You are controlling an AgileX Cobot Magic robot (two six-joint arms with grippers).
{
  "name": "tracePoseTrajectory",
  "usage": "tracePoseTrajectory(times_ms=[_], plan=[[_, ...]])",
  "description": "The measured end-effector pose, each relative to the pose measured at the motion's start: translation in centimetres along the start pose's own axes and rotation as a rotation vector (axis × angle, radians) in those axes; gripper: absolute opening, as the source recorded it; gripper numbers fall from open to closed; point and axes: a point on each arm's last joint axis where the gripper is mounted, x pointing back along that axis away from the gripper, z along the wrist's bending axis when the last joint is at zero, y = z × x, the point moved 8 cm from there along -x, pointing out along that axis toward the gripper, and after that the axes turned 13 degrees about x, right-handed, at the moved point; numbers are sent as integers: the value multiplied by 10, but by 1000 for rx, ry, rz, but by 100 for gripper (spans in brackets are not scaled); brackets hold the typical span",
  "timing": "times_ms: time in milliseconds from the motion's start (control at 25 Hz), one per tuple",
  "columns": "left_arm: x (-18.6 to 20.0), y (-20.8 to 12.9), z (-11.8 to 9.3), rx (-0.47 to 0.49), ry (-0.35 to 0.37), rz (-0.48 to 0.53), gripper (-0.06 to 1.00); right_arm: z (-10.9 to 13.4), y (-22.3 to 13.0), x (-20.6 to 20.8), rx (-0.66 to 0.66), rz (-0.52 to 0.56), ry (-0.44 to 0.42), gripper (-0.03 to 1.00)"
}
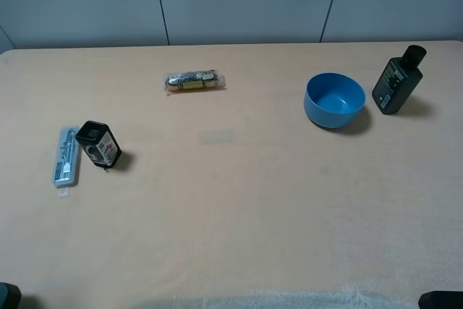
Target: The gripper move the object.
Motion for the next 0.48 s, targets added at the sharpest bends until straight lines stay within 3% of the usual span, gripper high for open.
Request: tracePoseTrajectory(times_ms=[480], plan=[[0, 0, 0, 0, 1, 0, 99, 0, 0, 0, 0, 0, 0, 69]])
